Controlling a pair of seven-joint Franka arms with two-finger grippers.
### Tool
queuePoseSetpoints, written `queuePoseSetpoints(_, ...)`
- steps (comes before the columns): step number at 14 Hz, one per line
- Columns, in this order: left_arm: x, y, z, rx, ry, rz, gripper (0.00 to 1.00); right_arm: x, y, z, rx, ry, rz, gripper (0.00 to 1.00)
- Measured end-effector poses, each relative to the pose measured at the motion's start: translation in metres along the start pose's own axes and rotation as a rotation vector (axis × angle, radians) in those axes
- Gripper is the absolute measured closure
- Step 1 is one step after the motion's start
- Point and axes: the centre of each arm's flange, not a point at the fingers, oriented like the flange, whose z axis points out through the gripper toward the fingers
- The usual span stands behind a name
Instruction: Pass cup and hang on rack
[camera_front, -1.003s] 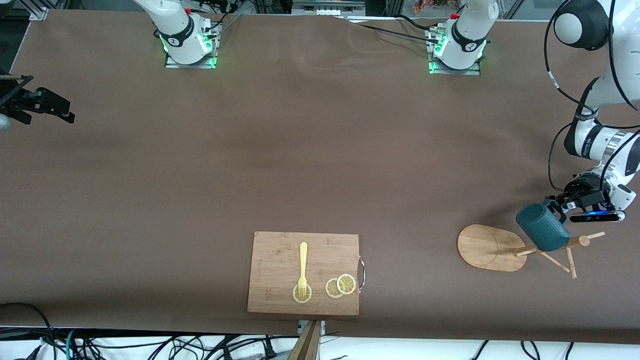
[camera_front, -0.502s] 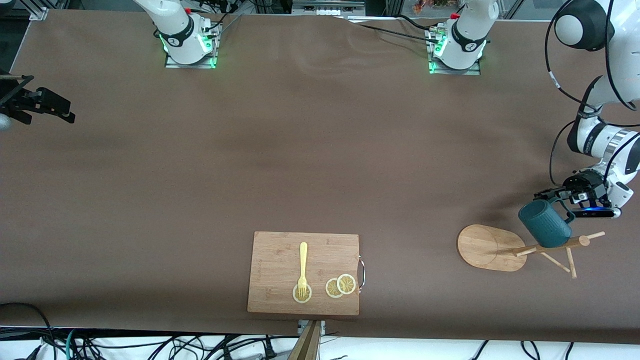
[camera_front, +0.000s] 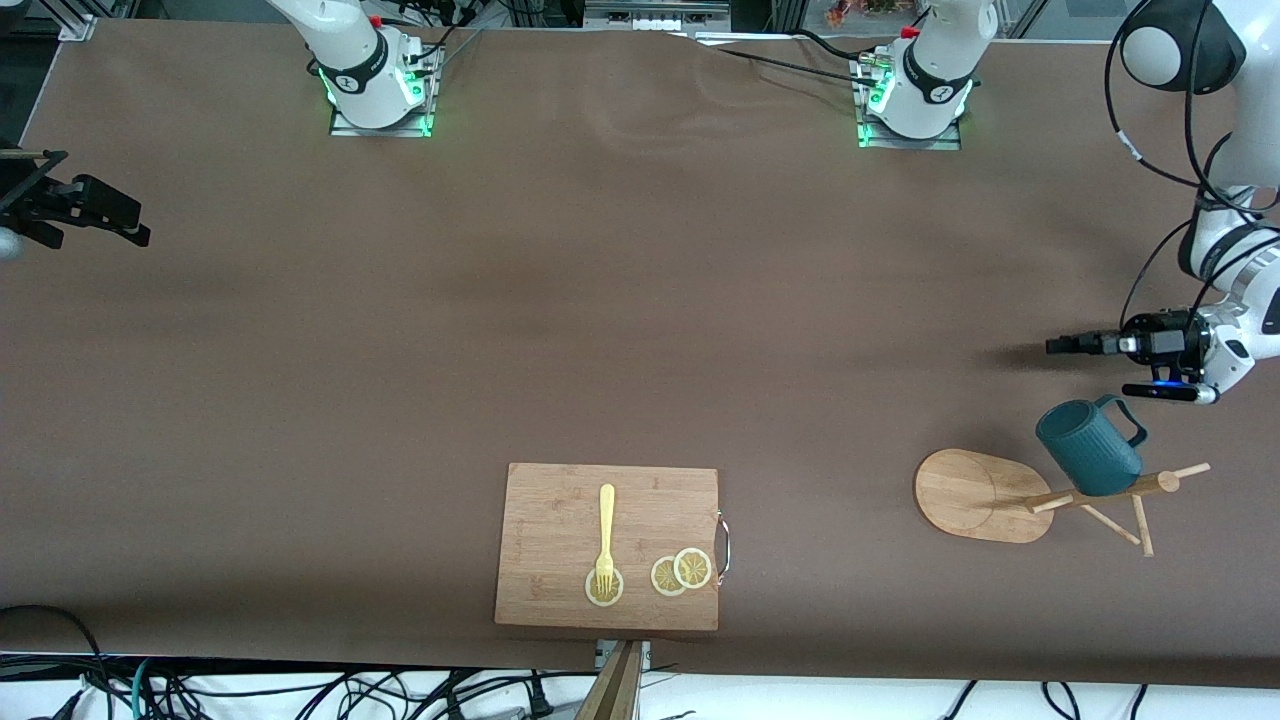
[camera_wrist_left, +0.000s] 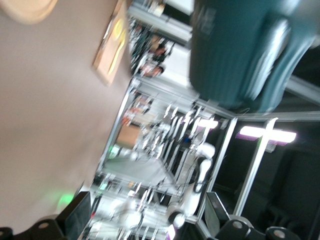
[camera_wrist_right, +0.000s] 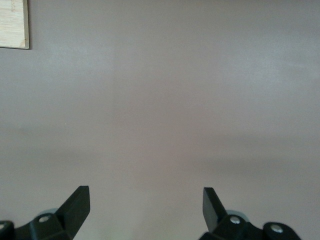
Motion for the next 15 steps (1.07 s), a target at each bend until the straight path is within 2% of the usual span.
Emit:
queuePoseSetpoints(2,-0.022,0.011,0.0,0.135,-0.107,-0.055,0.0,0.0,0.0,0.0,0.0,0.0,0.0,0.0)
queuePoseSetpoints(4,-0.041,0.038,0.006,0.306,-0.207,-0.091,0.0,0.0,0.0,0.0,0.0,0.0,0.0,0.0)
queuePoseSetpoints(7,-0.058,0.098,0.031,0.537,-0.304,-0.073,0.0,0.0,0.0,0.0,0.0,0.0,-0.001,0.0)
queuePoseSetpoints(8,-0.062,0.119,0.037,0.613,-0.311,-0.053,0.0,0.0,-0.001,0.0,0.0,0.0,-0.001,0.0)
queuePoseSetpoints(11,-0.066,0.184,0.052,0.872,-0.27,0.021,0.0,0.0,-0.001,0.0,0.0,0.001,-0.001,0.0)
queuePoseSetpoints(15,-0.053,0.263,0.129,1.192,-0.215,0.068,0.0,0.0,-0.001,0.0,0.0,0.001,-0.002,0.0)
